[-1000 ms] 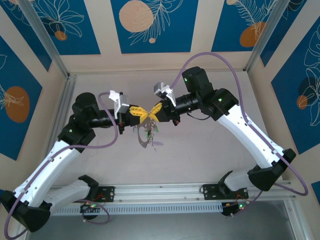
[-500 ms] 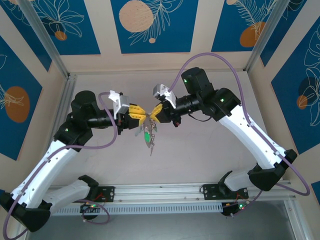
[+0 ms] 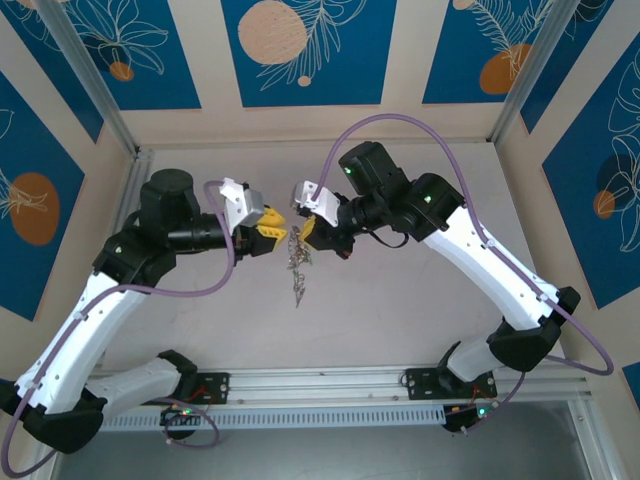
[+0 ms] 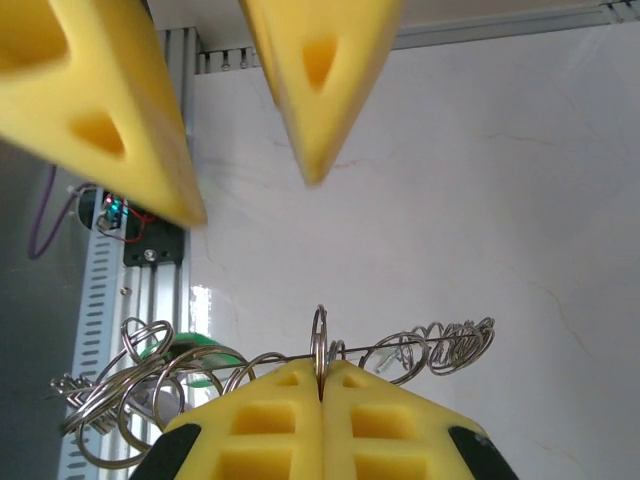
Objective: Put the keys on the keyring
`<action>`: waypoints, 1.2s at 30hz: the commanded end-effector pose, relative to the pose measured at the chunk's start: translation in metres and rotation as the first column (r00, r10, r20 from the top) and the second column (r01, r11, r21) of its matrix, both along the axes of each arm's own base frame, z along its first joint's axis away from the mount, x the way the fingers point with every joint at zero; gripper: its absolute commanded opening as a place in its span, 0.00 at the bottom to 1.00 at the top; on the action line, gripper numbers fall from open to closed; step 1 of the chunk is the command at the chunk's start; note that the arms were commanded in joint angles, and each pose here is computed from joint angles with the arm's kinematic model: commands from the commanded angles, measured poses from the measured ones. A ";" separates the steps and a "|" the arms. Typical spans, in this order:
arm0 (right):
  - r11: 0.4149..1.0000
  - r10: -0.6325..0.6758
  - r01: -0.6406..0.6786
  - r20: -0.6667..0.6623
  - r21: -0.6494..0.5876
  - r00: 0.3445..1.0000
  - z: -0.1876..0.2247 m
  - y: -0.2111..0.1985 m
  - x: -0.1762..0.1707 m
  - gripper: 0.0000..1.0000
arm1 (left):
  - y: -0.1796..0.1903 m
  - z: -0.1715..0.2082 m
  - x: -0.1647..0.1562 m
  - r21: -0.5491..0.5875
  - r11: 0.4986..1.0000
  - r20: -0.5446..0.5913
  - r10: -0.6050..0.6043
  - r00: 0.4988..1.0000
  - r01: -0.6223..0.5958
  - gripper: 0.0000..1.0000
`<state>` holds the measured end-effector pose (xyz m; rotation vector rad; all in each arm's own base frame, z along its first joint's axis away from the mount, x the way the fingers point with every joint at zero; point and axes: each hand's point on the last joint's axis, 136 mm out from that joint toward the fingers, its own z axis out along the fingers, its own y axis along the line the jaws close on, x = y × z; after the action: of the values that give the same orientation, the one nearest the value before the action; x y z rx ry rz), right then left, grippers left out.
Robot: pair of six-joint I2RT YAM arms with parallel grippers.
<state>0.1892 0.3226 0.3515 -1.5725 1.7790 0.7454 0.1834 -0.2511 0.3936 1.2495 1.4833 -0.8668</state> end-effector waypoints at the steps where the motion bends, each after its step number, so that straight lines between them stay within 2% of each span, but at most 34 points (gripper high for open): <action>1: 1.000 0.026 -0.027 0.060 0.016 0.998 0.019 0.000 -0.006 0.00 | -0.001 -0.006 -0.004 0.042 0.999 0.005 -0.018 1.000 0.018 0.25; 13: 0.997 0.077 -0.076 0.059 -0.010 0.995 0.022 0.006 -0.020 0.00 | -0.012 -0.016 0.002 0.055 0.997 -0.003 -0.046 0.999 0.046 0.25; 25: 0.993 0.099 -0.104 0.072 0.064 0.992 0.042 0.012 -0.023 0.00 | -0.018 -0.027 -0.003 0.067 0.996 -0.025 -0.060 0.998 0.062 0.21; 36: 0.994 0.083 -0.087 0.064 0.071 0.994 0.043 0.010 -0.017 0.00 | -0.022 -0.028 -0.006 0.072 0.994 -0.022 -0.075 0.997 0.077 0.18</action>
<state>0.1759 0.3188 0.3634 -1.6365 1.7679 0.6998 0.1816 -0.2679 0.3729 1.3325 1.5025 -0.8761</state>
